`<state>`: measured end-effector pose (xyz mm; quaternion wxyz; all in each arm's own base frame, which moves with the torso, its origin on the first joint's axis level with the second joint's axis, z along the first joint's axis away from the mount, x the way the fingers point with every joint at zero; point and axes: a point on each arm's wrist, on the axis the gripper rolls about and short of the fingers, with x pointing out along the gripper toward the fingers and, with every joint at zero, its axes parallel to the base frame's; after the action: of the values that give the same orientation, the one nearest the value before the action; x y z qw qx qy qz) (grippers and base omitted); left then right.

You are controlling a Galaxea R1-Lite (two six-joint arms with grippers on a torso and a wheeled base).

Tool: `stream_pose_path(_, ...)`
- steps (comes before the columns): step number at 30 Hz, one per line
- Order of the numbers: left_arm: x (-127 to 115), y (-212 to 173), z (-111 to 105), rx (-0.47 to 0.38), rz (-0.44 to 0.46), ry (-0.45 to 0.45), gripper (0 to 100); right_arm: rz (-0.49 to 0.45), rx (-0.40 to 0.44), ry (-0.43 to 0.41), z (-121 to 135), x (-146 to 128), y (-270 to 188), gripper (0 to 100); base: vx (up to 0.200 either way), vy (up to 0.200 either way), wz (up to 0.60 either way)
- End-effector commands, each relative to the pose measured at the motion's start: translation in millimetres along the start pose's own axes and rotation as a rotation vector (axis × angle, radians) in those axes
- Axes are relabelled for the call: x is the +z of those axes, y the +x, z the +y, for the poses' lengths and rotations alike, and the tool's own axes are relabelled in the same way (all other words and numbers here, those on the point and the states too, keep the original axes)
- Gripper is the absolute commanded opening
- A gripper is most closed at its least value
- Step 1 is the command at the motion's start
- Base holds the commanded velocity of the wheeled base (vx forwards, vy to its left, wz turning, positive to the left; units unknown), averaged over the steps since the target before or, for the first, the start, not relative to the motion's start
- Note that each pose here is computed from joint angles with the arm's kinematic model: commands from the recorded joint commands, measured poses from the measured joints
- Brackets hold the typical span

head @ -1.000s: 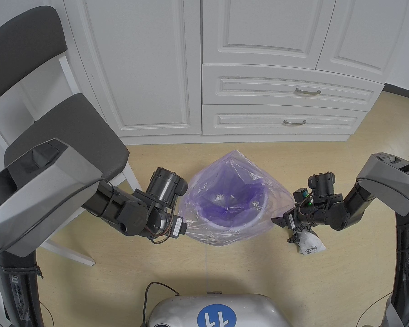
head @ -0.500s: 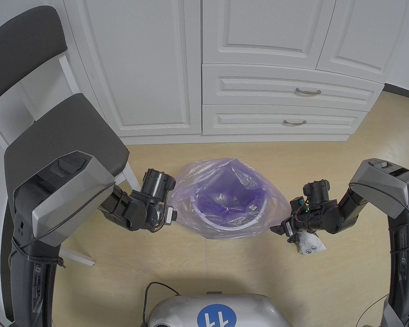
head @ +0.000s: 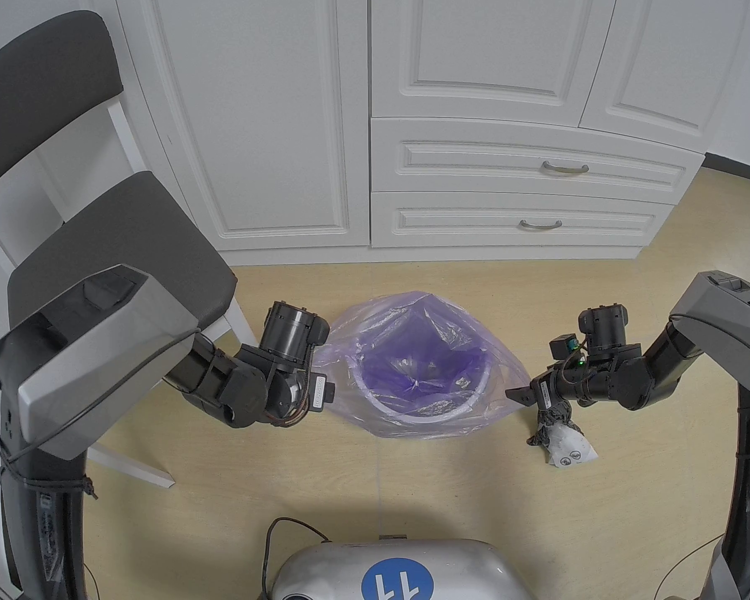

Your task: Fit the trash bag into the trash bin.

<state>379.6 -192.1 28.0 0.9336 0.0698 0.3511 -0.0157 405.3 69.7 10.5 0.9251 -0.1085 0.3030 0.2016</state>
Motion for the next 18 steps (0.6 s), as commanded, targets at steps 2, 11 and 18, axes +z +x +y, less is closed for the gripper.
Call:
stream_pose_path(2, 11, -70, -25, -0.119, -0.076, 0.050, 100, -0.062, -0.009, 0.067, -3, 17, -1, 100, 0.000, 0.000, 0.00)
stream_pose_path(11, 14, -55, -60, -0.165, -0.106, 0.100, 100, -0.094, -0.003, 0.187, -4, 19, 26, 100, 0.000, 0.000, 0.00)
stream_pose_path(18, 21, -19, -74, -0.155, -0.125, 0.073, 100, -0.196, -0.017, 0.266, -7, 31, 35, 100, 0.000, 0.000, 0.00)
